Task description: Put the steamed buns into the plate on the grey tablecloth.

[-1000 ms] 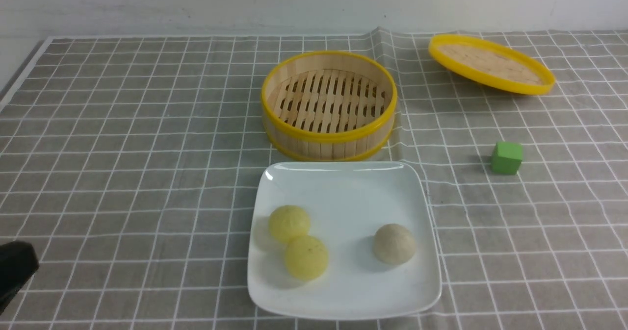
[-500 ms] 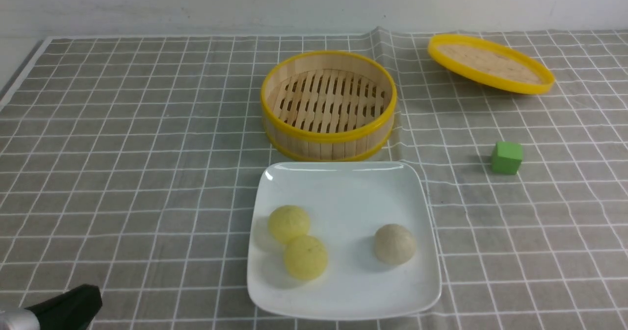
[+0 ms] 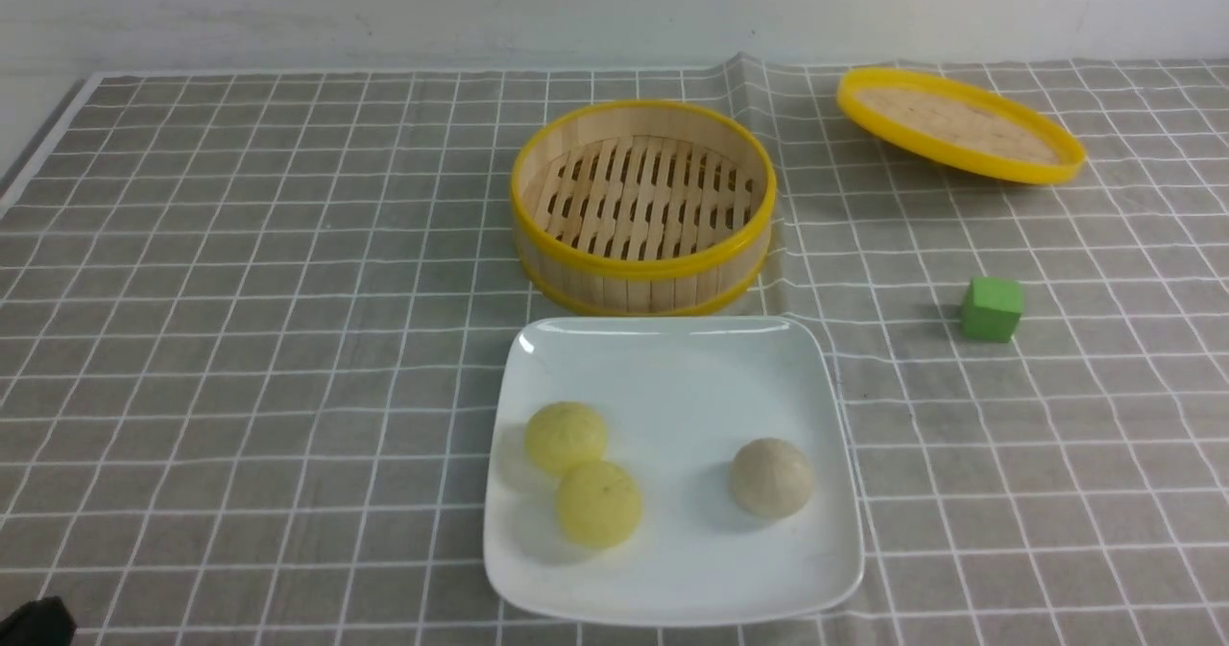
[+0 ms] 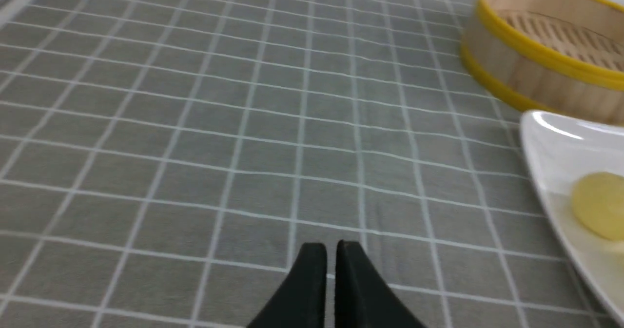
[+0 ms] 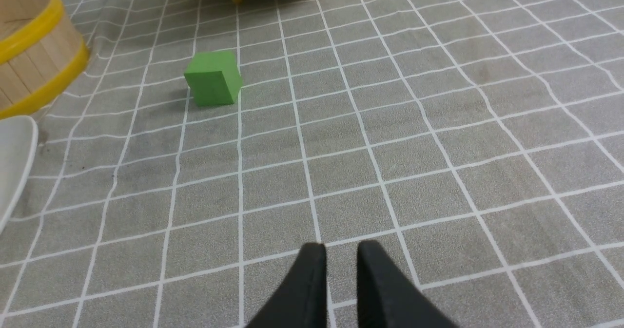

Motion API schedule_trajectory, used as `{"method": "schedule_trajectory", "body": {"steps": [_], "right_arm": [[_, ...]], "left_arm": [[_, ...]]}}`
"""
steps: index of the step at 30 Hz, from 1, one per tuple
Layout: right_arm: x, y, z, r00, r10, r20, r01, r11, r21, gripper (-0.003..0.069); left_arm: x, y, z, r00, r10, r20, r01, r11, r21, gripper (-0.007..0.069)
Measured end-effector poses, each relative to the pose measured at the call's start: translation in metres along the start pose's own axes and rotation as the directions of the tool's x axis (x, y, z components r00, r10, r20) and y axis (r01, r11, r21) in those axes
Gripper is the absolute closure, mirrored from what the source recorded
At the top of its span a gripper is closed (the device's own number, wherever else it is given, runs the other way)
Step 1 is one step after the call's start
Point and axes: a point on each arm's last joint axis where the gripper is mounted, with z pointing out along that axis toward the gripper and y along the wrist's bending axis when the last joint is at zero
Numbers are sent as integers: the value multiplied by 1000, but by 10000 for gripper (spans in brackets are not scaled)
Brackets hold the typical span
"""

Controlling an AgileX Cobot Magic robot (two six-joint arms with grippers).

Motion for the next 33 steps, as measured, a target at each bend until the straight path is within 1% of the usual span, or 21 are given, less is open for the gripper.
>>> {"method": "schedule_trajectory", "body": {"steps": [2, 6, 33], "right_arm": [[0, 0, 0, 1000, 0, 0, 0, 1000, 0, 539], [0, 0, 0, 1000, 0, 0, 0, 1000, 0, 533], [0, 0, 0, 1000, 0, 1, 0, 1000, 0, 506]], "left_arm": [[10, 5, 1, 1000, -12, -4, 12, 998, -58, 571], [13, 7, 2, 1000, -17, -23, 15, 997, -81, 568], [14, 7, 2, 1000, -14, -26, 12, 997, -83, 547]]}}
